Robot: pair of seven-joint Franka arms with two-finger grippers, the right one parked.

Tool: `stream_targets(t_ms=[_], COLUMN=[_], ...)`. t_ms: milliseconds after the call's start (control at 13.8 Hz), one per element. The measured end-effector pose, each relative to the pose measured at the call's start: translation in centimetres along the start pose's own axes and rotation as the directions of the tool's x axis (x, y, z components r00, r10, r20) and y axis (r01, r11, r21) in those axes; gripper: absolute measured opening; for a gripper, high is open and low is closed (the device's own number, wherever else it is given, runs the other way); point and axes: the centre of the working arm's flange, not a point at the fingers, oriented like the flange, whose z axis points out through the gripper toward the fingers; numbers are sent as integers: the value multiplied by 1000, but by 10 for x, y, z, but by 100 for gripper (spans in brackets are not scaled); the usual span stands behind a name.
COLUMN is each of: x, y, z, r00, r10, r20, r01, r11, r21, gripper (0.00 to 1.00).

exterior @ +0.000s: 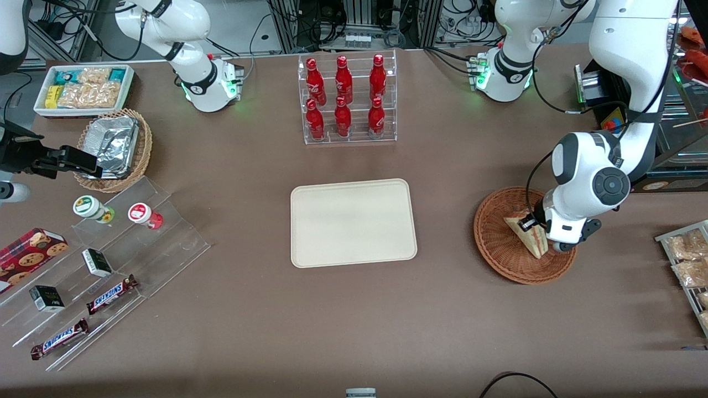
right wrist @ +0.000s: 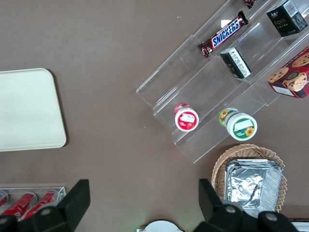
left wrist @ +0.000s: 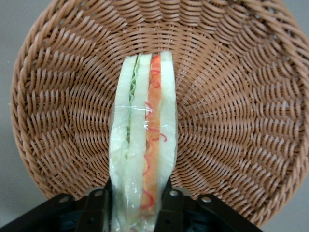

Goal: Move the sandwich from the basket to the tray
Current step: 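Lower the left gripper and close it on the wrapped sandwich, then lift the sandwich out of the basket and carry it over the tray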

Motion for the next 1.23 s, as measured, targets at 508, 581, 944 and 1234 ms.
stream_targets(t_ms=[508,581,944,1234], x=[-50,-63,-142,-192], y=[52,67,150,219], z=[-61,-63,-78,-74], r00=[984,977,917,894], r10=[179,215,399,446], r20=[-8,-11,23,46], r01=[-179,-215,-399,-446], r11=[984,977,917,895], r21=[12,8,0,-18], gripper=[15,15,15,15])
